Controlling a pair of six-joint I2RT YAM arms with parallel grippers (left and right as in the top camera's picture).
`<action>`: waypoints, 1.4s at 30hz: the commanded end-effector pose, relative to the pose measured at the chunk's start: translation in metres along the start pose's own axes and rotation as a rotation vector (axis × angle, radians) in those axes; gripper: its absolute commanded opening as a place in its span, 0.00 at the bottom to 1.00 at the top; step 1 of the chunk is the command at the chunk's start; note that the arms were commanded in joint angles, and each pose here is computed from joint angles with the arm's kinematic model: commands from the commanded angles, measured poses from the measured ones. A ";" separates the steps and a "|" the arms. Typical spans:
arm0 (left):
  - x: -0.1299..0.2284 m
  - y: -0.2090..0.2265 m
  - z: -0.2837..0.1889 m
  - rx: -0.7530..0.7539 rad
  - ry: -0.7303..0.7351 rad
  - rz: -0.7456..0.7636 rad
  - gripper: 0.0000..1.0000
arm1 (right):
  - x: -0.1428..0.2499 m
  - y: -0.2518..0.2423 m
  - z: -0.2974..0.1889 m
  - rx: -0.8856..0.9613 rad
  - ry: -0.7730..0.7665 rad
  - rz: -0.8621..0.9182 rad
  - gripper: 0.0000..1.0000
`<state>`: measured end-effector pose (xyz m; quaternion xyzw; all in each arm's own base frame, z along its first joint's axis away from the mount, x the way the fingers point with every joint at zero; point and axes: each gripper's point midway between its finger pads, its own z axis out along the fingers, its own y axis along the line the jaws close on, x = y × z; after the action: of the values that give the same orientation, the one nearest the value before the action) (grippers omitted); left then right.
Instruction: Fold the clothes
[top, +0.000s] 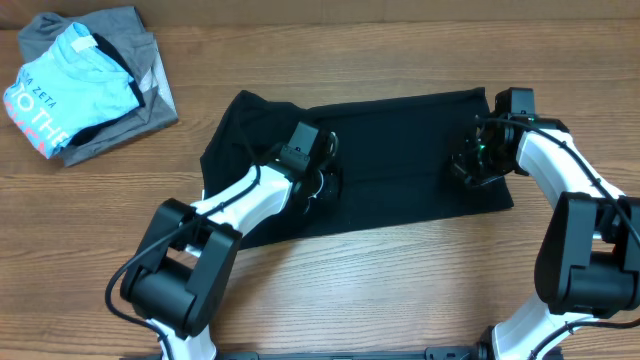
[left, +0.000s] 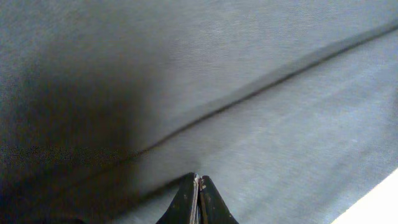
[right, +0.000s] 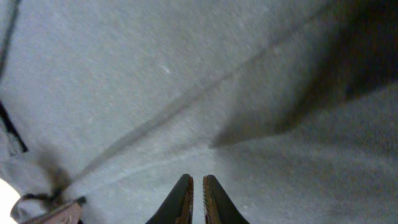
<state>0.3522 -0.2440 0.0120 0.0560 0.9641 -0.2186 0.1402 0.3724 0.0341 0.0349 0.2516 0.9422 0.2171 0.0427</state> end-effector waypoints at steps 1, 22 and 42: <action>0.000 0.011 0.013 0.010 0.028 -0.058 0.04 | 0.008 -0.008 0.006 0.021 0.022 0.008 0.10; -0.066 0.048 -0.027 0.030 -0.070 -0.128 0.04 | 0.043 -0.063 0.034 0.180 0.054 0.100 0.07; 0.039 0.076 -0.117 -0.313 0.368 -0.246 0.04 | 0.033 -0.071 0.032 0.228 0.003 0.139 0.08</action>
<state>0.3169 -0.1390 0.0925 -0.0200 0.9936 -0.1070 -0.0315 0.3331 0.0315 -0.0018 0.2958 0.9368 0.1869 0.0072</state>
